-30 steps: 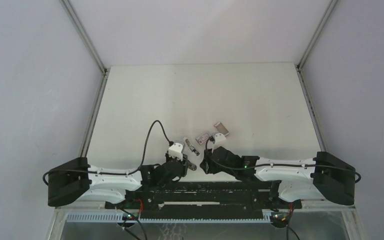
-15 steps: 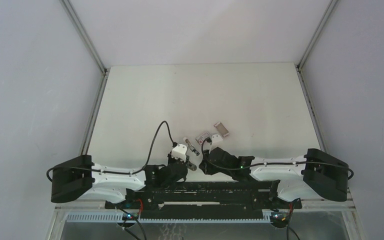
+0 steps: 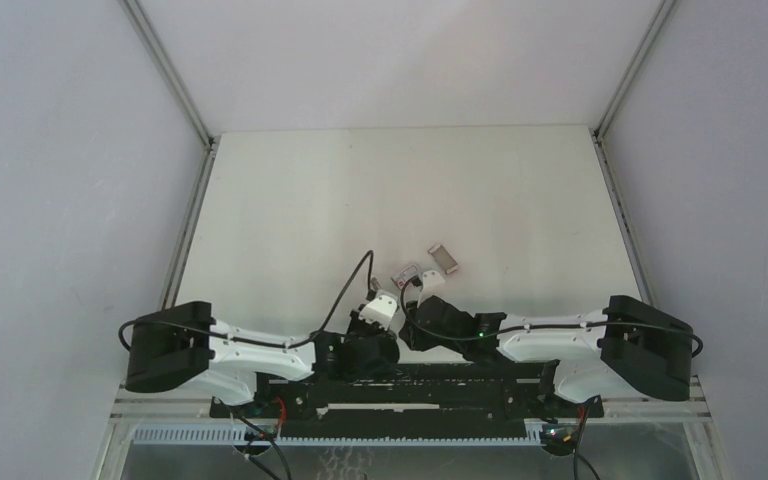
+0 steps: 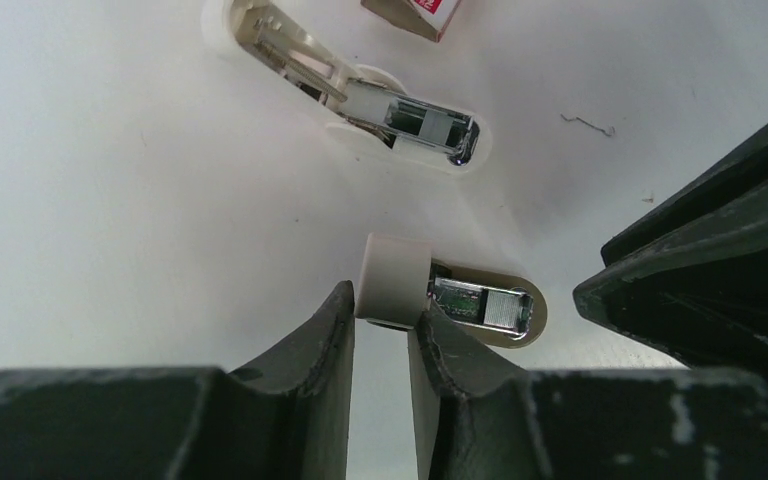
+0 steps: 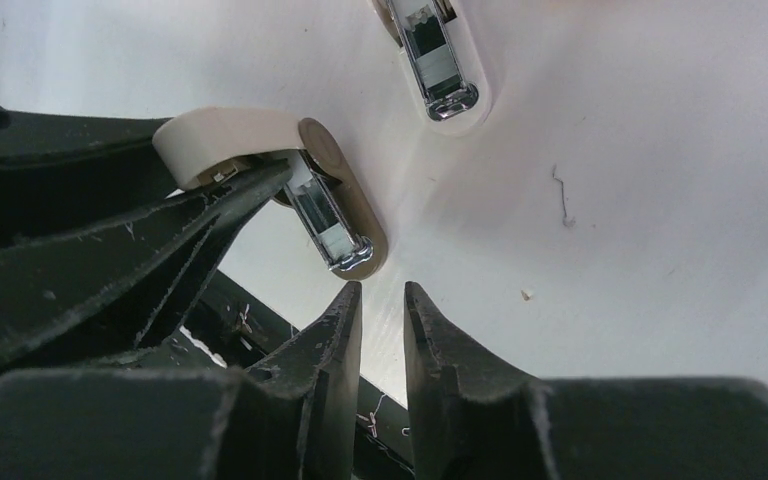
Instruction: Load the staples into the stapler
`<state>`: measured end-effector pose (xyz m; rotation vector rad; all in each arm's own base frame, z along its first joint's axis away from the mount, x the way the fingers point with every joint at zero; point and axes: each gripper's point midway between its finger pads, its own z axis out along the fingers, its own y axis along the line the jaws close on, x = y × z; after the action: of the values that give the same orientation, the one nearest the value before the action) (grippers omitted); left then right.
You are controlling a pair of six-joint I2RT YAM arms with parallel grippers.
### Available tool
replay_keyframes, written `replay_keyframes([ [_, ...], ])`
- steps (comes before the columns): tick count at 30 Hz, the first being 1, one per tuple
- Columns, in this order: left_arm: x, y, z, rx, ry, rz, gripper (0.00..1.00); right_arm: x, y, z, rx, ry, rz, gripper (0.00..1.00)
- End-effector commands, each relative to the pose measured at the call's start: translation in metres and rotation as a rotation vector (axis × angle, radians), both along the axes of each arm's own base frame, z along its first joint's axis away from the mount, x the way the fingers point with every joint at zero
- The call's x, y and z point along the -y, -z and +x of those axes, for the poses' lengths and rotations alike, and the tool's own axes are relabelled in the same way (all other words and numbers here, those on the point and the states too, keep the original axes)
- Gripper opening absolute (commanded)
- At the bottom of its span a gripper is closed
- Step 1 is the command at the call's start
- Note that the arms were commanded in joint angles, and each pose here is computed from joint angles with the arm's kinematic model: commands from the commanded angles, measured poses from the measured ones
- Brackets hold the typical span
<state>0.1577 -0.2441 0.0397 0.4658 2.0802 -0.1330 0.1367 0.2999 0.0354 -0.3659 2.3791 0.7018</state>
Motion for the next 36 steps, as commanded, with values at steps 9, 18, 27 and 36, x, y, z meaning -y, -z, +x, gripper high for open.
replay_keyframes([
  [9, 0.022, -0.007, -0.005, 0.087, 0.03, 0.204, 0.24, 0.006, -0.007, 0.005, 0.029, 0.051, 0.048, 0.2],
  [18, 0.034, -0.005, -0.012, 0.068, 0.079, 0.223, 0.36, 0.027, -0.007, 0.013, 0.036, 0.11, 0.035, 0.22],
  [27, 0.053, -0.007, -0.024, 0.013, 0.193, 0.16, 0.56, 0.047, -0.012, 0.021, 0.052, 0.157, 0.042, 0.24],
  [36, 0.06, -0.026, -0.033, -0.011, 0.256, 0.064, 0.67, 0.059, -0.018, 0.026, 0.068, 0.162, 0.048, 0.27],
])
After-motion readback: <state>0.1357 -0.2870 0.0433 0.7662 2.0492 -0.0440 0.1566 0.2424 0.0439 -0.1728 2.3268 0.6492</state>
